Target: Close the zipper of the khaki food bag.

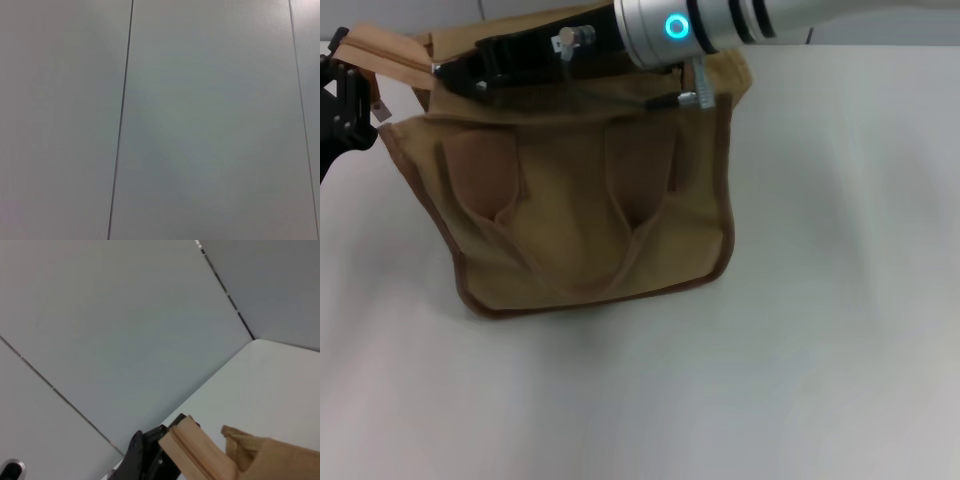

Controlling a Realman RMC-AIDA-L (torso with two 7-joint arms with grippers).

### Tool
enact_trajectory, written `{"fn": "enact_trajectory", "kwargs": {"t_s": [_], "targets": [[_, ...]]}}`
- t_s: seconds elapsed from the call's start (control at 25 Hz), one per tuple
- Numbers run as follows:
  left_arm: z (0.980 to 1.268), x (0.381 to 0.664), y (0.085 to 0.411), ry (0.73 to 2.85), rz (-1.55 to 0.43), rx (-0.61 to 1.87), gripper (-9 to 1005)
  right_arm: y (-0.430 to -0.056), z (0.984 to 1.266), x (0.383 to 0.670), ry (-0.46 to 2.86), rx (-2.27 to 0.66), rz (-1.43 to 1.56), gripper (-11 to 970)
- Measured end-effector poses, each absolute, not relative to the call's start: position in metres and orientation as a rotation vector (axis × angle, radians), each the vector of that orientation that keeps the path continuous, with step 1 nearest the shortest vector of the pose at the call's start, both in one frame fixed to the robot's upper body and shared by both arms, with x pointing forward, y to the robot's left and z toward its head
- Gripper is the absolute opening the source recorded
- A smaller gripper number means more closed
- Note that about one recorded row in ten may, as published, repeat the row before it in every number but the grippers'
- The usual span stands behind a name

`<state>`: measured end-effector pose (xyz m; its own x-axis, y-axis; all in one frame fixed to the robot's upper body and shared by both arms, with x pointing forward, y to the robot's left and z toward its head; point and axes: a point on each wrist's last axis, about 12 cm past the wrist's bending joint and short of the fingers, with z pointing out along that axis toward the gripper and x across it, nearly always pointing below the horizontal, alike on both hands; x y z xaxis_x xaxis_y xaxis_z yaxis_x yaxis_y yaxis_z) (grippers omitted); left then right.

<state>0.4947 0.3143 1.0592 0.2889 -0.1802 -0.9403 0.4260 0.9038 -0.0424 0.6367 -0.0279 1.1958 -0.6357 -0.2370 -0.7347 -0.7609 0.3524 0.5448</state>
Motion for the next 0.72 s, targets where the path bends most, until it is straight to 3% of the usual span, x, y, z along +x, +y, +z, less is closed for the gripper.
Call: {"fn": "enact_trajectory", "kwargs": {"t_s": [0.72], "targets": [[1.06, 0.498, 0.314, 1.22, -0.407, 0.235, 19, -0.046, 1.186, 0.634, 2.056, -0.856, 1.261, 7]]}}
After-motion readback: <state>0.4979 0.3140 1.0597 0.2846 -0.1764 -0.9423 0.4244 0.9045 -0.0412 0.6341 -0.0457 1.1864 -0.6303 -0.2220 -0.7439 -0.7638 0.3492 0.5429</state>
